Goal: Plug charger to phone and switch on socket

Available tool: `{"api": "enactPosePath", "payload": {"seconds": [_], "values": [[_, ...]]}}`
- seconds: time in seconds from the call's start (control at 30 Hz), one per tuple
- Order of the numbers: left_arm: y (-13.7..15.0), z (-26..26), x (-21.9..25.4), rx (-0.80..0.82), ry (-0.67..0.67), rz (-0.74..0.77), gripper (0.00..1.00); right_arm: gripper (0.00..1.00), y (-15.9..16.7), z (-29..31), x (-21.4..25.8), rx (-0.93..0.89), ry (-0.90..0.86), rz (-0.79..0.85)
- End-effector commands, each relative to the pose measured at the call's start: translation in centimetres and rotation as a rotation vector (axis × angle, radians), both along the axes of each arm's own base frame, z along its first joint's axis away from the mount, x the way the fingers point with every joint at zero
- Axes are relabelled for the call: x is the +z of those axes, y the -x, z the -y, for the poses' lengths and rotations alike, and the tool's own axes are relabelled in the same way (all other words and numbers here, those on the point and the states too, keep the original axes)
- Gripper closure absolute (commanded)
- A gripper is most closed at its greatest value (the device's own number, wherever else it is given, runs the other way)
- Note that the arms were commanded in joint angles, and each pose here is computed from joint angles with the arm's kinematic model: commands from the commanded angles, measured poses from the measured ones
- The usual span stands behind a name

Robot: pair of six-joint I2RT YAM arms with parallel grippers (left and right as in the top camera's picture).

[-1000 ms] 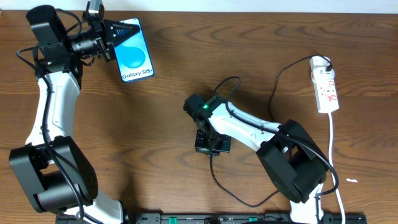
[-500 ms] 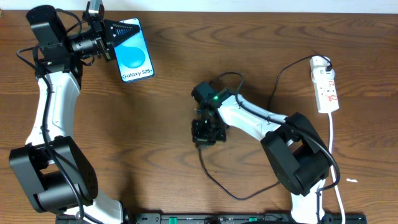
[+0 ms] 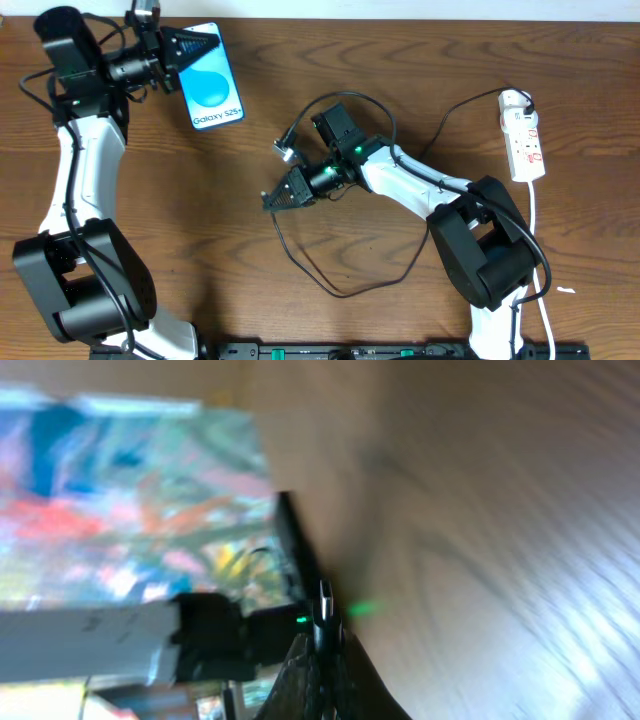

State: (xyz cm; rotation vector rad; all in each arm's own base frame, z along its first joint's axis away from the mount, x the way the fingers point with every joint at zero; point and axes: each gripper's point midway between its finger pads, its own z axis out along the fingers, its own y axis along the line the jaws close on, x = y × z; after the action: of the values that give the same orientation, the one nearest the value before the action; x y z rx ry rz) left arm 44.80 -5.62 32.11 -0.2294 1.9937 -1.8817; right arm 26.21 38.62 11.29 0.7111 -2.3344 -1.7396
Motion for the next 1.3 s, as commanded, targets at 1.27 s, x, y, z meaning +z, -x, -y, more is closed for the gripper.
{"api": "enactPosePath", "payload": {"seconds": [1.27], "values": [[1.0, -1.1, 4.8, -0.01, -0.078, 0.292, 0.93, 0.99, -3.2, -3.1, 14.0, 0.036, -0.559, 0.374]]}}
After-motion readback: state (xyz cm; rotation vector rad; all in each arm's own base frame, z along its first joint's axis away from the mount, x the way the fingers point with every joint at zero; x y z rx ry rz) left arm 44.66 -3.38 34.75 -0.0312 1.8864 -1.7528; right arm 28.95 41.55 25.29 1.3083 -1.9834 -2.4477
